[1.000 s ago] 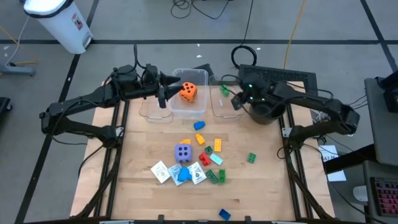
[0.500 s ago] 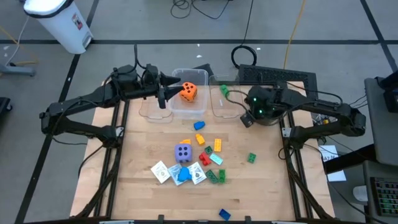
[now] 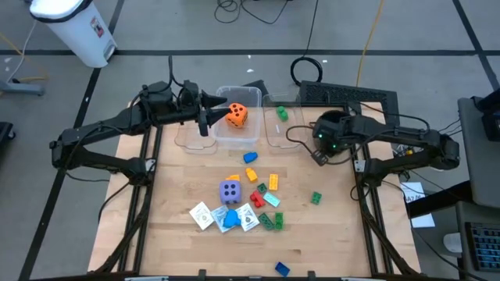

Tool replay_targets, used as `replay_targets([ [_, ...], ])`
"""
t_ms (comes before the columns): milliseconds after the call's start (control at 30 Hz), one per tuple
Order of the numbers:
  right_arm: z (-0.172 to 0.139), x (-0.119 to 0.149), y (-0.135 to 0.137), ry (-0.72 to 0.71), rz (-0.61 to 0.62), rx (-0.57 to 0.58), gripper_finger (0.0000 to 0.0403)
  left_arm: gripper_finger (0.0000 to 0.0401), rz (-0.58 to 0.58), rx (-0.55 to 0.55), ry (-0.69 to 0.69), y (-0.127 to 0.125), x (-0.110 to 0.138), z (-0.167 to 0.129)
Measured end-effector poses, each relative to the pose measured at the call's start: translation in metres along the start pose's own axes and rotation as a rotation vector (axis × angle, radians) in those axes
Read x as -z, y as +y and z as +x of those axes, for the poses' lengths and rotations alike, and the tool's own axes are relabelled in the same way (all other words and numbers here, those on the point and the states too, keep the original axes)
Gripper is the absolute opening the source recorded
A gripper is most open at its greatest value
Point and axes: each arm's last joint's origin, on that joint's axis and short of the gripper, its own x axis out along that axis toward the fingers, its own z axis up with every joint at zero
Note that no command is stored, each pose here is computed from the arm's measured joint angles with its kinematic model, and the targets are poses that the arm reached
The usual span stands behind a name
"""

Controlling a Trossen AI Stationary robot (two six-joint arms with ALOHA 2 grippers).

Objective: Pick & Place Toys
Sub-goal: Adjust the black bucket, then put the blue deck of cards into the left transparent bin

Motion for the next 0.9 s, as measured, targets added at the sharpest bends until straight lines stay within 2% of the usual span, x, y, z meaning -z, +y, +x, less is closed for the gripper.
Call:
replay_targets([
  [133, 0.015, 0.001, -0.007, 0.015, 0.000, 0.035, 0.0000, 0.0241, -0.010, 0.000, 0.000, 0.000, 0.000, 0.000],
  [300, 0.036, 0.007, -0.015, 0.007, 0.011, 0.133, 0.0000, 0.0242, -0.020, 0.000, 0.005, 0.000, 0.001, 0.000],
  [433, 0.040, 0.007, -0.016, -0.003, 0.017, 0.143, 0.0000, 0.0242, -0.019, 0.012, 0.009, -0.003, 0.002, 0.000],
  [567, 0.031, 0.000, -0.013, -0.088, 0.032, 0.087, 0.0000, 0.0242, -0.011, 0.022, 0.012, -0.006, 0.002, 0.000],
  [733, 0.005, -0.005, -0.009, -0.212, 0.057, 0.012, 0.0000, 0.0241, 0.003, 0.025, 0.035, -0.006, 0.004, 0.000],
  [900, -0.025, -0.001, -0.003, -0.358, 0.032, -0.145, 0.0000, 0.0241, 0.006, 0.065, 0.112, -0.006, 0.010, -0.003],
])
